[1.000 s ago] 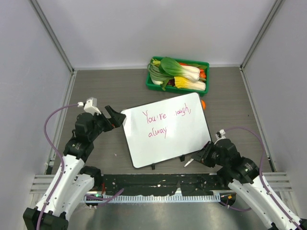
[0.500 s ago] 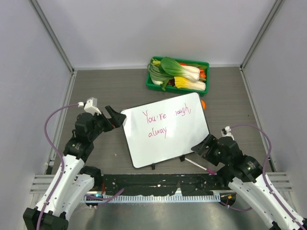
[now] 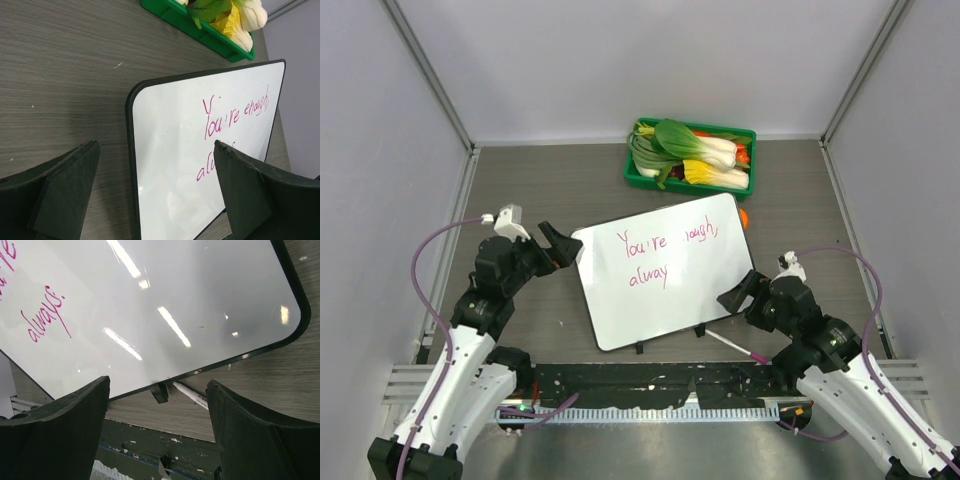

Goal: Write a sentence on the whiteboard
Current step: Reset both arms

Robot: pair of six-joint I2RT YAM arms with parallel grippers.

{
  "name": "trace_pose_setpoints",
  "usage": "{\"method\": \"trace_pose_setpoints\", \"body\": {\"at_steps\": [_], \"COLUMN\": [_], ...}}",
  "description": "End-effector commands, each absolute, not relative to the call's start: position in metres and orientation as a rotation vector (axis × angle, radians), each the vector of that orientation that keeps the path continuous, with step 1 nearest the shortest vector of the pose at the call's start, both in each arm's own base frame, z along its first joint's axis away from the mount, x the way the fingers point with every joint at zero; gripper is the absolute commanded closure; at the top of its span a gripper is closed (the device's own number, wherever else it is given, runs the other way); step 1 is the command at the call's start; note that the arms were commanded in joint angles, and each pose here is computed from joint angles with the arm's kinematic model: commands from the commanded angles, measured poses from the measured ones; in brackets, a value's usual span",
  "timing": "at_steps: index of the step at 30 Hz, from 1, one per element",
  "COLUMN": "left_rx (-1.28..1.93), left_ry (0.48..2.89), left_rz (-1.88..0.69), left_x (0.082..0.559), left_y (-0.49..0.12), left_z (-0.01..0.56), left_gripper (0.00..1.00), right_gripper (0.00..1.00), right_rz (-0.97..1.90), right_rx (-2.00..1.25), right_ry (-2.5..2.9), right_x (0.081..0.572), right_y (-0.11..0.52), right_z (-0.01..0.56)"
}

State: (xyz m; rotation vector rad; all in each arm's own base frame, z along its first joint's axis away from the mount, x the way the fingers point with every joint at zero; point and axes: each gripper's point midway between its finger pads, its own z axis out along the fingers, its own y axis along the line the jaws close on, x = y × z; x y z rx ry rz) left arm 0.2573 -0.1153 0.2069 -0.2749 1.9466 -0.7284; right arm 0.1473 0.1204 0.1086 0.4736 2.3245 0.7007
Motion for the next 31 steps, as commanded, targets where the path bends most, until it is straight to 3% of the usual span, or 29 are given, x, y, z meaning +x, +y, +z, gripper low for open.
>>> {"method": "trace_pose_setpoints", "body": {"at_steps": [1,10,15,19,20,24,31], "left_rx": [-0.287,-0.39,-0.366,-0.377,-0.383,-0.38,-0.34], "left_ry": [1.957,2.026,2.023,2.018,2.012,1.939,1.789], "left_rz": [-0.729,-0.587,-0.639,-0.634,-0.625,-0.607,-0.639], "left_x": [0.257,0.257,0.258,0.259,0.26,0.264,0.268], "left_y": [-0.114,-0.094,-0.102,-0.101,-0.099,-0.094,-0.093], "left_z": [0.22,0.204,0.203,0.204,0.204,0.212,0.227], "left_gripper": [0.0,0.0,0.0,0.0,0.0,0.0,0.0], "right_gripper": [0.17,0.17,0.16,0.11,0.01,0.01,0.01], "right_rz": [0.732,0.598,0.517,0.49,0.487,0.453,0.153], "right_rx": [0.456,0.327,0.258,0.191,0.192,0.17,0.419], "right_ry": [2.17,2.032,1.963,1.908,1.897,1.901,1.723], "right_x": [0.173,0.209,0.226,0.235,0.237,0.244,0.267], "right_y": [0.124,0.118,0.114,0.115,0.115,0.116,0.057], "right_z": [0.142,0.186,0.215,0.232,0.235,0.238,0.275]}}
